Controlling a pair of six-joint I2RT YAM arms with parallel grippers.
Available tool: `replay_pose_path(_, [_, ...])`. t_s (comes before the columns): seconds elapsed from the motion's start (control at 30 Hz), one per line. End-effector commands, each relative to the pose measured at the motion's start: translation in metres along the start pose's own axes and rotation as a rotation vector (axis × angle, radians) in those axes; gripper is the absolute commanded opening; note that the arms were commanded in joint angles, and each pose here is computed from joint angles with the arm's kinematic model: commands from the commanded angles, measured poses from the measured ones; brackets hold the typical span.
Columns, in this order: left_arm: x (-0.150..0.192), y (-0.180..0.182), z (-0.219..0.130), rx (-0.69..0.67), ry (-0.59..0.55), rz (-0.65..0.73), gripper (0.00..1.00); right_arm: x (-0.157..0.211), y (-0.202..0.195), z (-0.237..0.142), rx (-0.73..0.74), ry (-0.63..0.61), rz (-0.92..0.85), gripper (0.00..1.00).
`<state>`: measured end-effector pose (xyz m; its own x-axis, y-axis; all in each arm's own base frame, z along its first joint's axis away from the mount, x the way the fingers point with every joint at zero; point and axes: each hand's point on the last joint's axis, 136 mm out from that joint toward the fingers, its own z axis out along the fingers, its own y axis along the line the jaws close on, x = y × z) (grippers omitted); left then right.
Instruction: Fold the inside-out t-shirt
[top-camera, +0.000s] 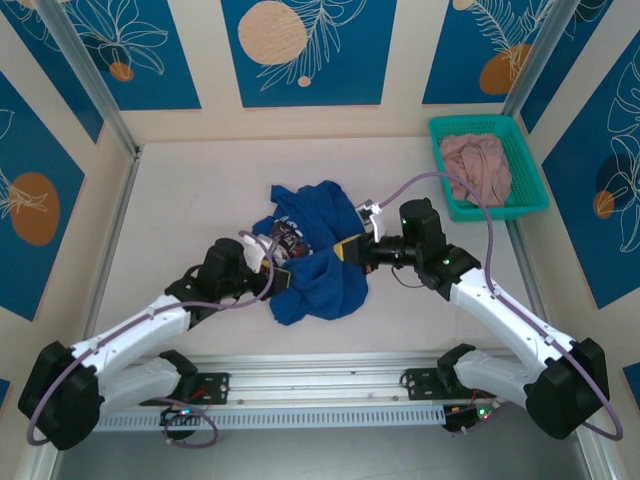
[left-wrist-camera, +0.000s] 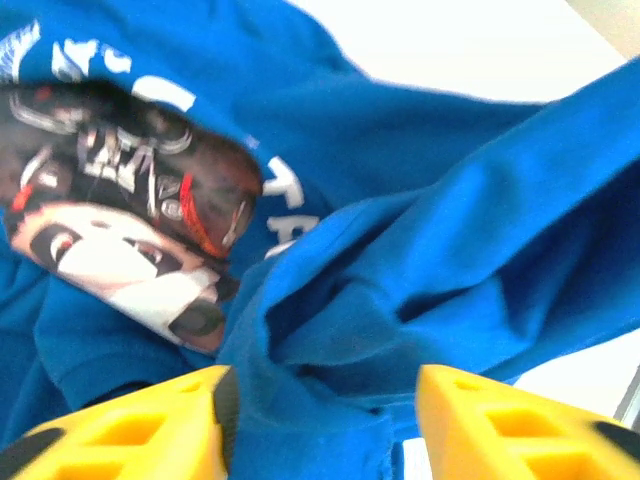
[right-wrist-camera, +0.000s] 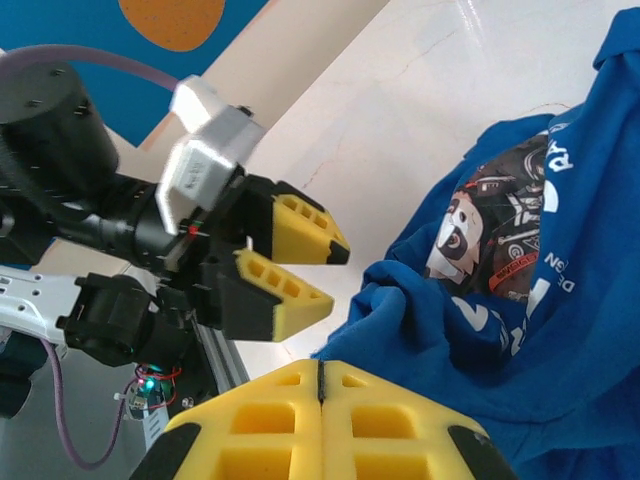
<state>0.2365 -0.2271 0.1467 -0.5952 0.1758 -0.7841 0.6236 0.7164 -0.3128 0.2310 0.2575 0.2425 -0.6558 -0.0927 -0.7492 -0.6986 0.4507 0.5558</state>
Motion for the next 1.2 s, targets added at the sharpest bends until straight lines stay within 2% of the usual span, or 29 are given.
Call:
replay_pose_path(0.0, [-0.035,-0.018,-0.013,0.005,-0.097,0.087,0.59,-0.001,0.008,0.002,-0.044,0.004,-0.005,0.0])
replay_pose_path(0.17, [-0.042,-0.042,0.011,0.055,-0.04,0.188,0.73,-0.001,0.012,0.003,-0.059,0.006,-0.012,0.0])
replay_pose_path(0.3, [-0.05,-0.054,0.039,0.095,-0.004,0.231,0.77,0.0,0.013,0.002,-0.057,0.004,-0.017,0.0])
replay_pose_path(0.33, [-0.052,-0.057,0.046,0.111,0.003,0.23,0.74,0.001,0.012,0.002,-0.05,0.004,-0.018,0.0])
replay_pose_path(0.37, [-0.055,-0.059,0.052,0.119,0.009,0.223,0.66,0.002,0.01,0.001,-0.038,0.004,-0.02,0.0])
replay_pose_path(0.43, [-0.061,-0.065,0.056,0.146,0.007,0.21,0.43,0.005,0.001,-0.002,0.019,0.008,-0.022,0.0])
replay_pose_path(0.57, [-0.068,-0.099,0.027,0.337,0.019,0.174,0.02,0.01,-0.049,-0.015,0.351,0.008,0.011,0.0])
replay_pose_path(0.63, [-0.07,-0.111,0.009,0.41,0.019,0.134,0.0,0.012,-0.059,-0.018,0.436,0.024,-0.009,0.0])
replay_pose_path(0.73, [-0.069,-0.122,-0.013,0.49,0.028,0.069,0.0,0.015,-0.057,-0.013,0.471,0.039,-0.08,0.0])
replay_pose_path(0.9, [-0.073,-0.115,-0.026,0.503,0.026,-0.021,0.0,0.021,-0.056,-0.009,0.495,0.08,-0.136,0.0])
replay_pose_path(1.07, [-0.076,-0.094,-0.024,0.442,0.031,-0.101,0.0,0.025,-0.045,-0.017,0.46,0.092,-0.15,0.2])
replay_pose_path(1.17, [-0.076,-0.085,-0.019,0.403,0.041,-0.14,0.0,0.033,-0.018,-0.017,0.321,0.096,-0.186,0.33])
